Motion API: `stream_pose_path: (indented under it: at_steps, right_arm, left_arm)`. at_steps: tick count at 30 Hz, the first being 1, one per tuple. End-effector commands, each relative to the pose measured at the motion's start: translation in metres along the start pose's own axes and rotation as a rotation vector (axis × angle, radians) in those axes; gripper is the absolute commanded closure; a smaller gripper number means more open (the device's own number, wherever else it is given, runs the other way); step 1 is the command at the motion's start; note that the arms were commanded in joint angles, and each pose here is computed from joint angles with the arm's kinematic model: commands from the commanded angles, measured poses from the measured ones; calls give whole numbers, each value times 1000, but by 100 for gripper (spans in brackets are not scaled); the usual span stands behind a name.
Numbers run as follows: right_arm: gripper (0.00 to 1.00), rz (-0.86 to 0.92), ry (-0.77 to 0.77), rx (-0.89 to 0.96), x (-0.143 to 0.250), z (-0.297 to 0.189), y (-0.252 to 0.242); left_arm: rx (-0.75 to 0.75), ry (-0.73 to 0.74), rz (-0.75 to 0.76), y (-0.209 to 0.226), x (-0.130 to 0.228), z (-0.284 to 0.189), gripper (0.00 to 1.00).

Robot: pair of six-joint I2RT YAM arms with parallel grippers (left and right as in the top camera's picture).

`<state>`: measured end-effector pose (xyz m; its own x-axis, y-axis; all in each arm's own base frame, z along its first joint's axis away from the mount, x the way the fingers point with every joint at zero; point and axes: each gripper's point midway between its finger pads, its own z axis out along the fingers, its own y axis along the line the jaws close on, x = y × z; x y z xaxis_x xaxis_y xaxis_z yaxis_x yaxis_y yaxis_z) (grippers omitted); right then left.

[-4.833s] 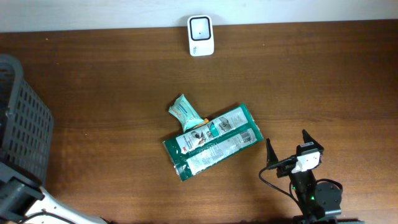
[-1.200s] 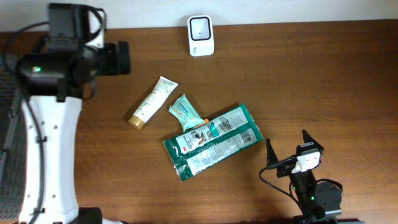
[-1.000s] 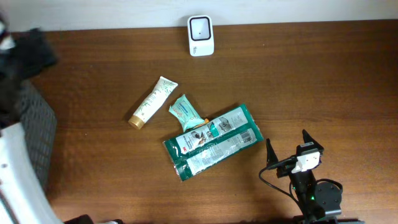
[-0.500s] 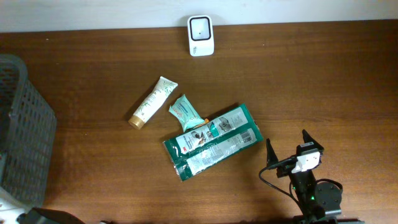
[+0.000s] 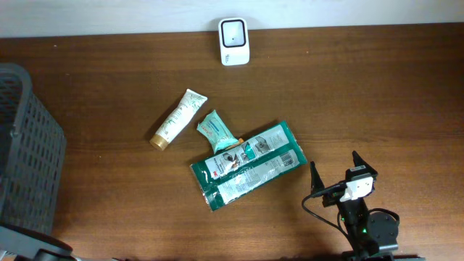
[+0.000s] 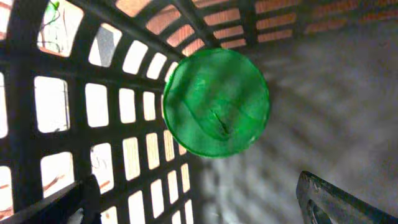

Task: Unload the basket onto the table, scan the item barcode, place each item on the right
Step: 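Grasp green-lidded jar in basket with left gripper, place on table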

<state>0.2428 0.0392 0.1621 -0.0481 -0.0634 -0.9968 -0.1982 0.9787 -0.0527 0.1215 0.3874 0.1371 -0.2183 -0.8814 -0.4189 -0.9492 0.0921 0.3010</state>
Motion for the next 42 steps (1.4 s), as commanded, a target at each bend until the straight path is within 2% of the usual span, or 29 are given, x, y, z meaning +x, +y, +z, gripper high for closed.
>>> stream_pose_path:
  at_steps: [1, 3, 7, 13, 15, 16, 17, 19, 22, 36, 39, 42]
  right_arm:
    - [2, -3, 1, 5, 2, 0, -1]
    - [2, -3, 1, 5, 2, 0, -1]
    - [2, -3, 1, 5, 2, 0, -1]
    - [2, -3, 1, 5, 2, 0, -1]
    - [2, -3, 1, 5, 2, 0, -1]
    - [2, -3, 1, 5, 2, 0, -1]
    - [2, -3, 1, 5, 2, 0, -1]
    - [2, -3, 1, 5, 2, 0, -1]
    - [2, -3, 1, 5, 2, 0, -1]
    - [1, -3, 1, 5, 2, 0, -1]
    - [2, -3, 1, 5, 2, 0, -1]
    - [2, -3, 1, 5, 2, 0, -1]
  left_arm:
    - [-61, 21, -22, 8, 3, 17, 2]
    - [-75, 46, -8, 3, 6, 33, 2]
    - [-81, -17, -7, -2, -11, 44, 2]
    - [-91, 26, 15, -9, -2, 63, 1]
    - [-72, 27, 26, -13, -2, 63, 2]
    - [-1, 30, 76, -25, -2, 64, 4]
    - [93, 33, 131, -41, -1, 63, 7]
    - [117, 24, 146, -48, -3, 62, 8]
    - [247, -11, 267, -82, -4, 52, 9]
    - [326, -41, 560, -168, 34, 7, 8]
    - [328, -49, 557, -169, 33, 7, 7]
    - [335, -77, 546, -175, 26, 10, 2]
